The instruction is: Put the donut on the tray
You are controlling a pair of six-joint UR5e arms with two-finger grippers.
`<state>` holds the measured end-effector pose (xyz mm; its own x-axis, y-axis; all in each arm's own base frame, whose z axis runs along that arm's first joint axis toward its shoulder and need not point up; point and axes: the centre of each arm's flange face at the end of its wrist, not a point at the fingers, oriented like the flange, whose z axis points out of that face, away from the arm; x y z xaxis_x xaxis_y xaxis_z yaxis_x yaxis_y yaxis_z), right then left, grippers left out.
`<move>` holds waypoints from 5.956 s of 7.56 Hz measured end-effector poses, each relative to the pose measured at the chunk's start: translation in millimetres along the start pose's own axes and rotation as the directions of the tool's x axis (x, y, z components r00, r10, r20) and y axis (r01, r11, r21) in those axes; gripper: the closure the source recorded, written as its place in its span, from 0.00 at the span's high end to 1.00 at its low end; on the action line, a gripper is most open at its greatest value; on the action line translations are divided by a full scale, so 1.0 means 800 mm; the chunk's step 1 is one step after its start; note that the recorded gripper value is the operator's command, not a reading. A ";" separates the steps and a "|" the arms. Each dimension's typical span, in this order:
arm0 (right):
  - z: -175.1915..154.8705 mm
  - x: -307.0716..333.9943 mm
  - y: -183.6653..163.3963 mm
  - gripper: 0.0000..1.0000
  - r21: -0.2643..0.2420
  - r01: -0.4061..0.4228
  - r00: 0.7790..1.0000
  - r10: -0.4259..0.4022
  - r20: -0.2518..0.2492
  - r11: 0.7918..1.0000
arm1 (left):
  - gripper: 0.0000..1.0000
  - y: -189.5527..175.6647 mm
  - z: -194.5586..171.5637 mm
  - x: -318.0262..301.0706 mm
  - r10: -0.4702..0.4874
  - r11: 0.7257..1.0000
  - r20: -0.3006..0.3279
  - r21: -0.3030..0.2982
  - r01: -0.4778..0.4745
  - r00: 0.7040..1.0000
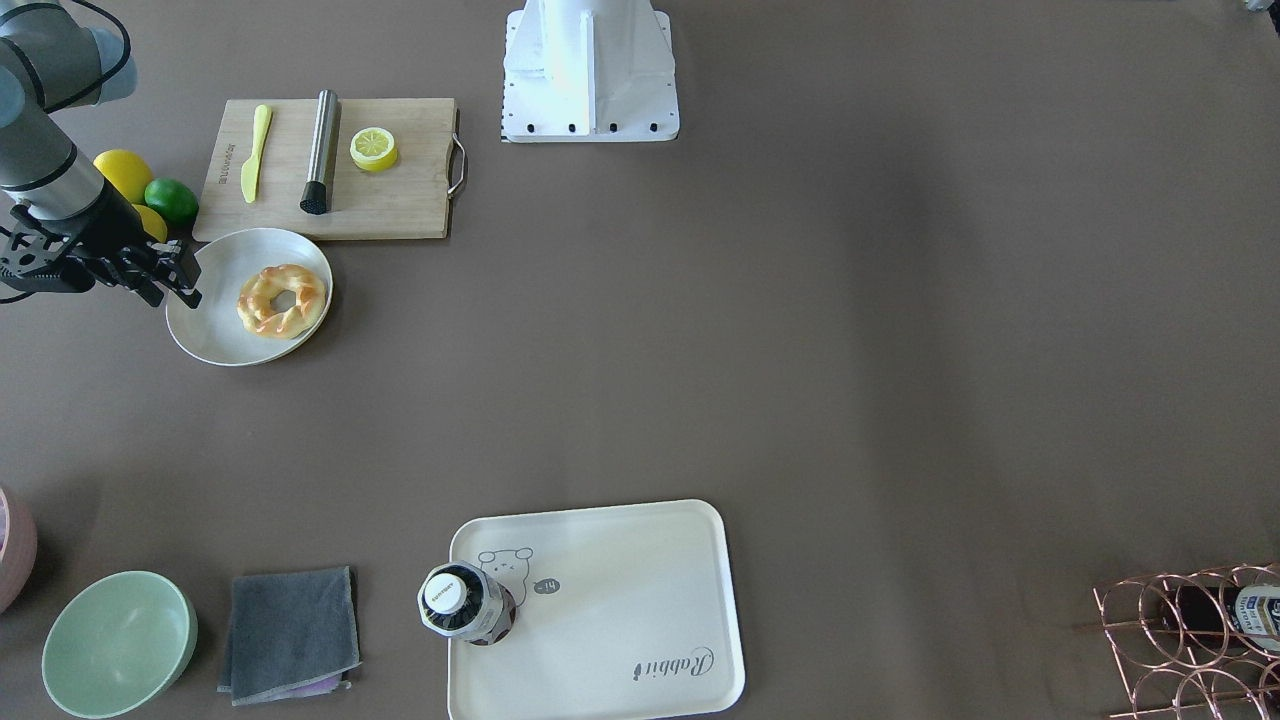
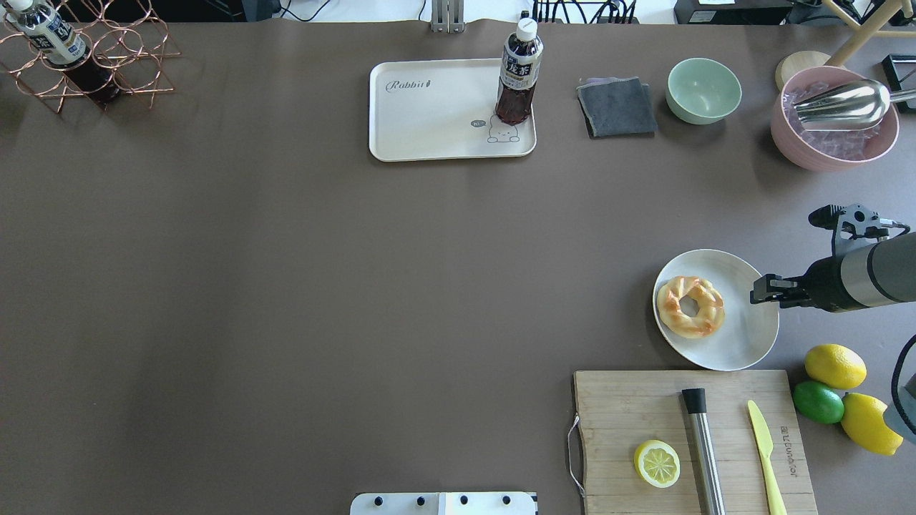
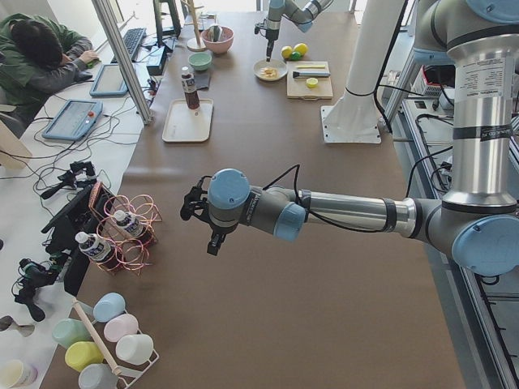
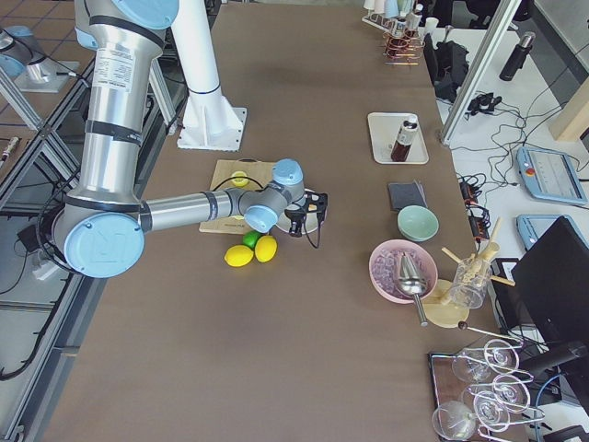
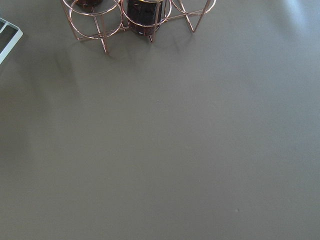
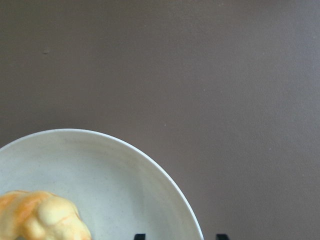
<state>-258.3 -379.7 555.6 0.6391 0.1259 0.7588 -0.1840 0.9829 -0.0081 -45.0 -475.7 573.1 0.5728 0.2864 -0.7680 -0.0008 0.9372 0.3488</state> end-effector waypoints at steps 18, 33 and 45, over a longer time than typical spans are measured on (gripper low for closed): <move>-0.072 -0.329 -0.049 0.00 -0.017 -0.138 0.956 0.137 0.258 0.990 | 0.98 -0.044 -0.001 0.079 -0.122 0.992 -0.063 0.005 0.122 0.991; -0.126 -0.932 0.100 0.00 0.075 -0.314 0.942 0.301 0.148 0.946 | 0.96 -0.059 0.132 0.342 -0.282 0.959 -0.154 -0.053 0.277 0.947; -0.132 -0.926 0.076 0.00 0.095 -0.322 0.940 0.306 0.152 0.942 | 0.00 -0.049 0.129 0.344 -0.224 0.974 -0.163 -0.047 0.220 0.961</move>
<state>-664.3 -398.8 -76.1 0.4306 0.3988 0.8097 -0.4498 0.8726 -0.1905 196.8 -453.9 403.5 0.4165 0.0975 -0.9039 0.0864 0.9855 0.1461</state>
